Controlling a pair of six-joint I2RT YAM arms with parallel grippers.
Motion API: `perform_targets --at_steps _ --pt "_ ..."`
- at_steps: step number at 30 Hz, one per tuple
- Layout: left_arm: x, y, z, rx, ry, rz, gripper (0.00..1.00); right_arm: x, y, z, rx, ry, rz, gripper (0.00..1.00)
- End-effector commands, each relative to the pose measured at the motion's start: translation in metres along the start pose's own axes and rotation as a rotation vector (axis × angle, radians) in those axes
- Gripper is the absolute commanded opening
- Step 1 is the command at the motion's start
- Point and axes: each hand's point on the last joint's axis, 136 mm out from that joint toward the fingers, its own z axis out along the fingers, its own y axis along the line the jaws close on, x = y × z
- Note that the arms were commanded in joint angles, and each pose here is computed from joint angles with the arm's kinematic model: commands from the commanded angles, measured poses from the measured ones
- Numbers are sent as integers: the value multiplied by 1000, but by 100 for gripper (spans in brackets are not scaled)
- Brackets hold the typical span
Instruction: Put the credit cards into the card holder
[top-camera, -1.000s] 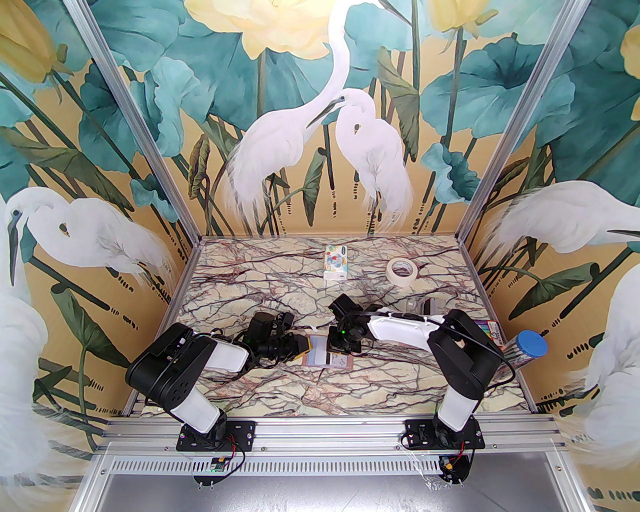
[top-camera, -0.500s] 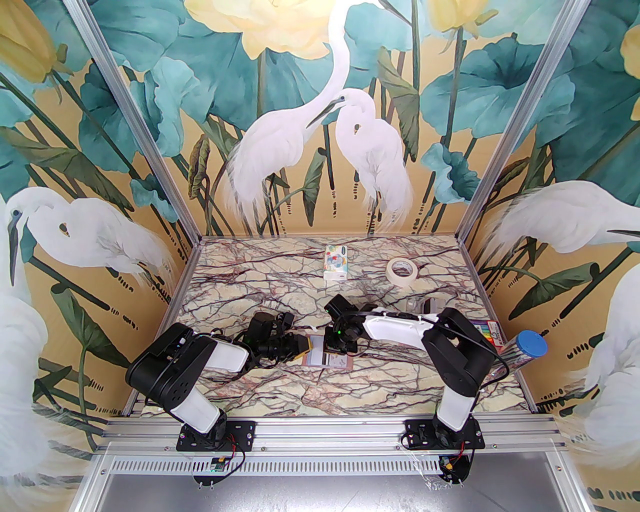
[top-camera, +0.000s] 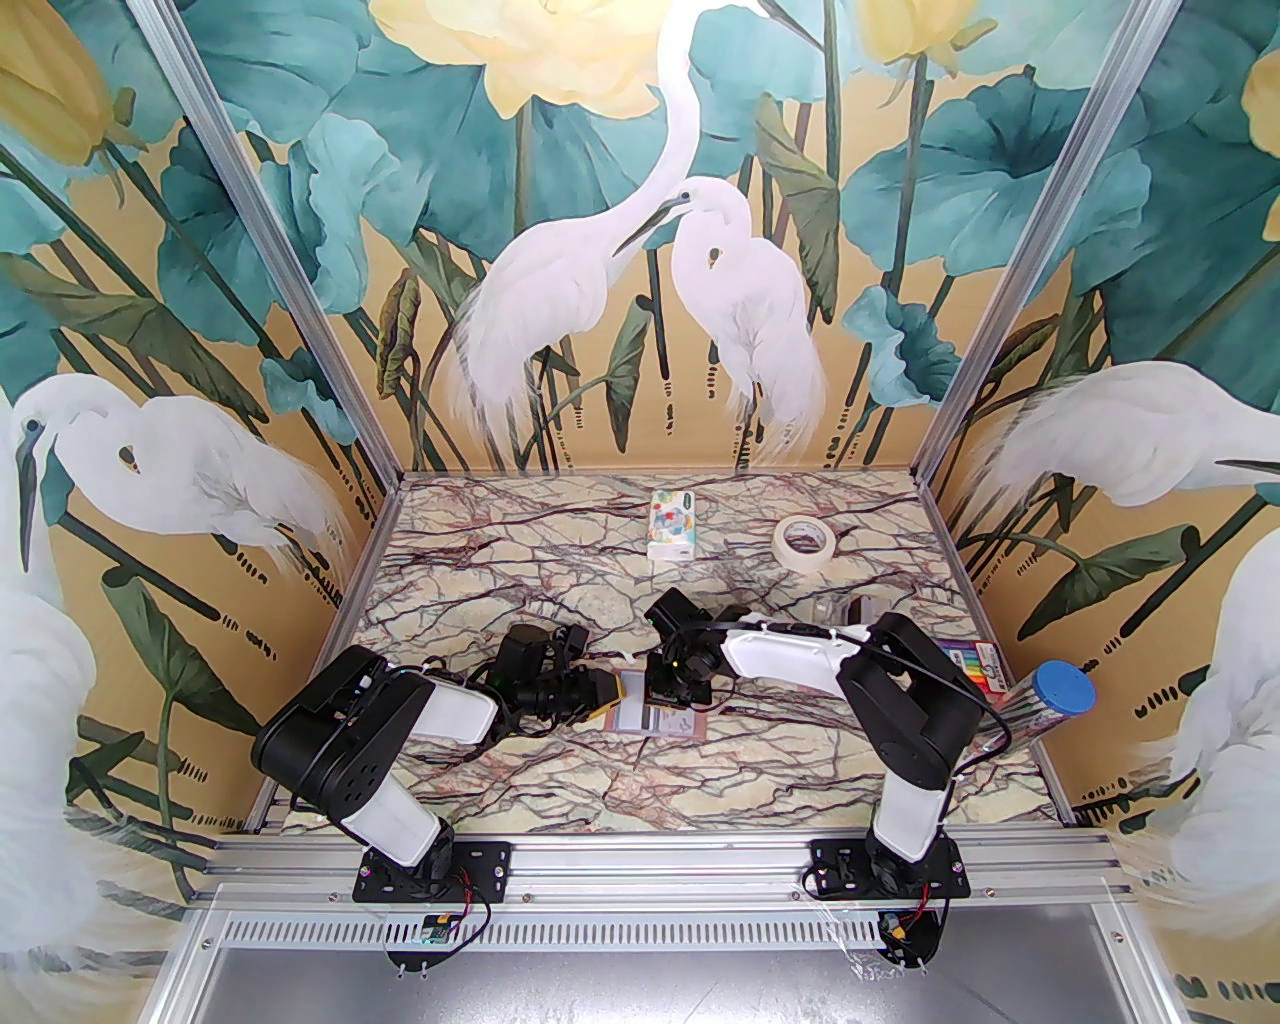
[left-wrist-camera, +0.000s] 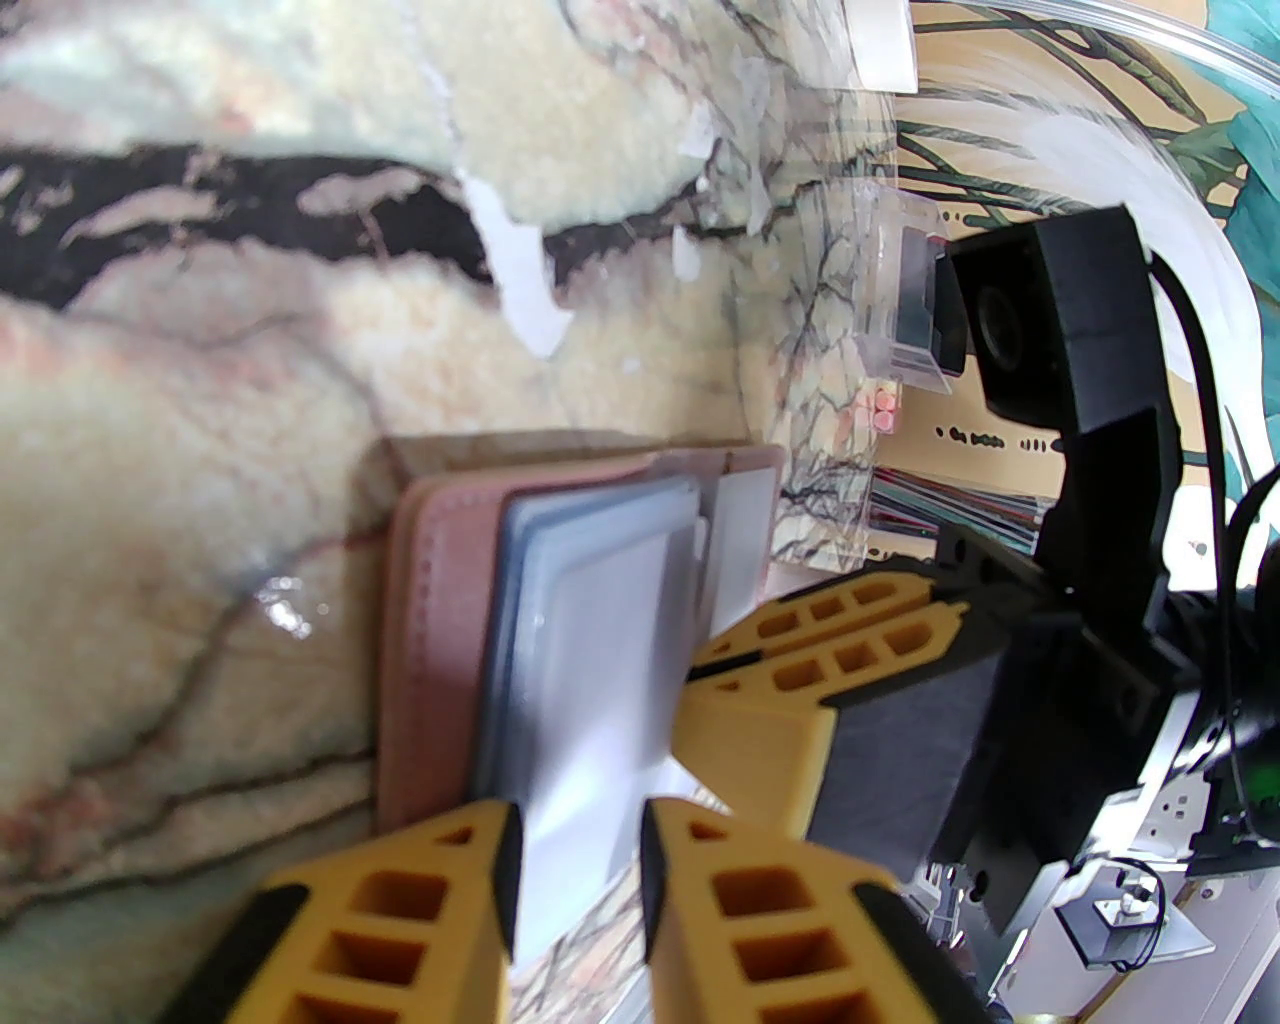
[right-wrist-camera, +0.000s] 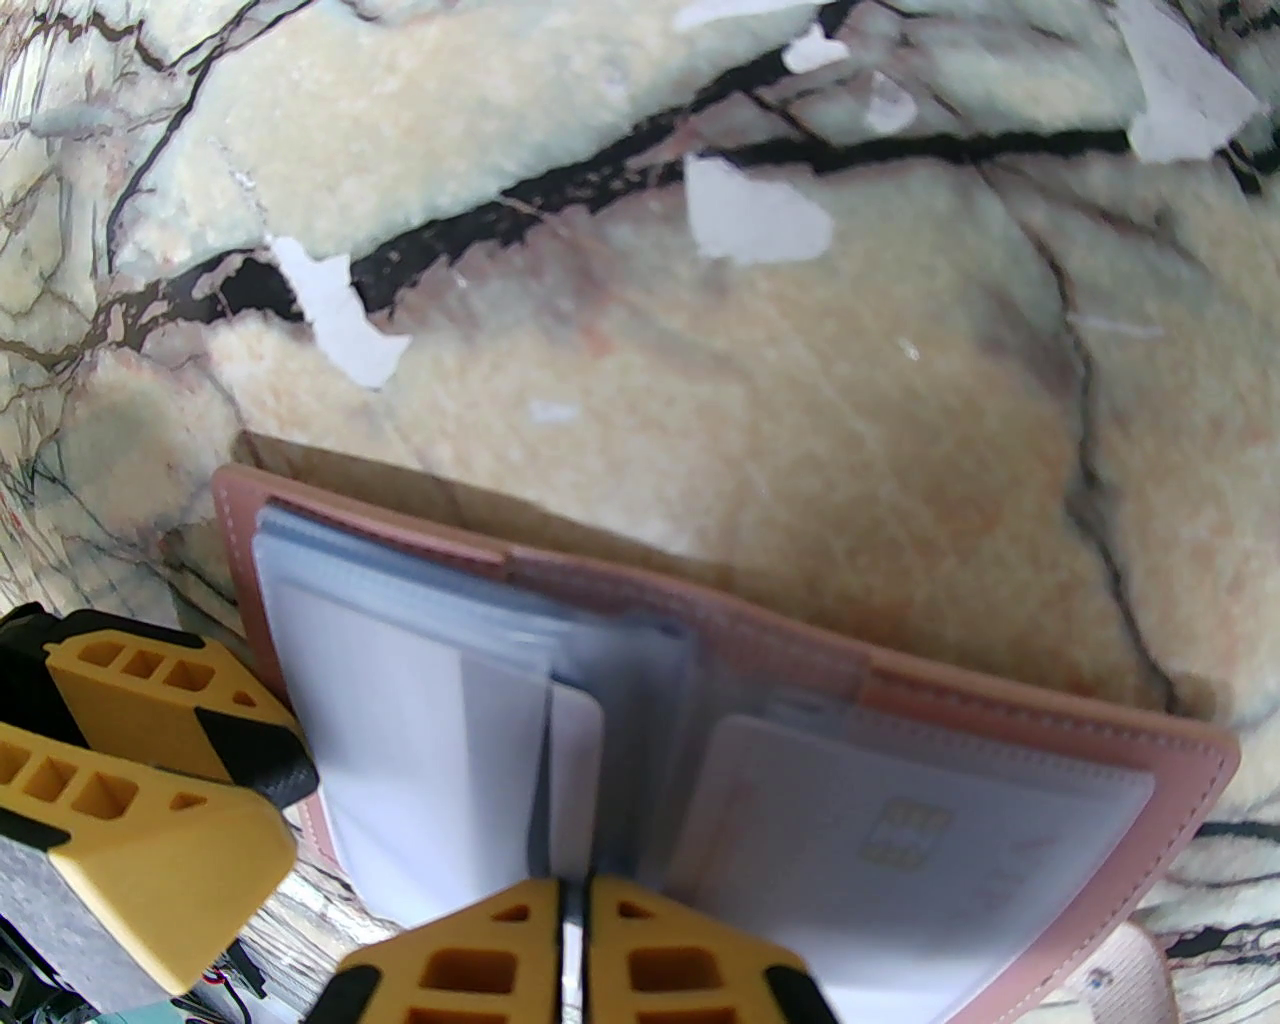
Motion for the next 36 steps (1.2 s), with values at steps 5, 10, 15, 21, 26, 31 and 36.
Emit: perform_targets --at_steps 5,10,15,21,26,31,36 --pt "17 39 6 -137 31 -71 27 2 10 4 -29 14 -40 9" --pt "17 38 5 -134 30 -69 27 2 11 3 -32 13 -41 9" --pt "16 37 5 -131 27 -68 28 1 12 -2 -29 -1 -49 9" --pt "15 32 3 -124 22 -62 27 -1 14 -8 -26 -14 -57 12" --pt "14 27 0 -119 14 -53 28 -2 14 -13 -24 -27 -63 15" --pt "12 21 -3 -113 6 -43 29 -3 16 -22 -21 -46 -72 17" --pt "11 16 -6 -112 0 -34 29 -4 17 -30 -17 -62 -82 17"
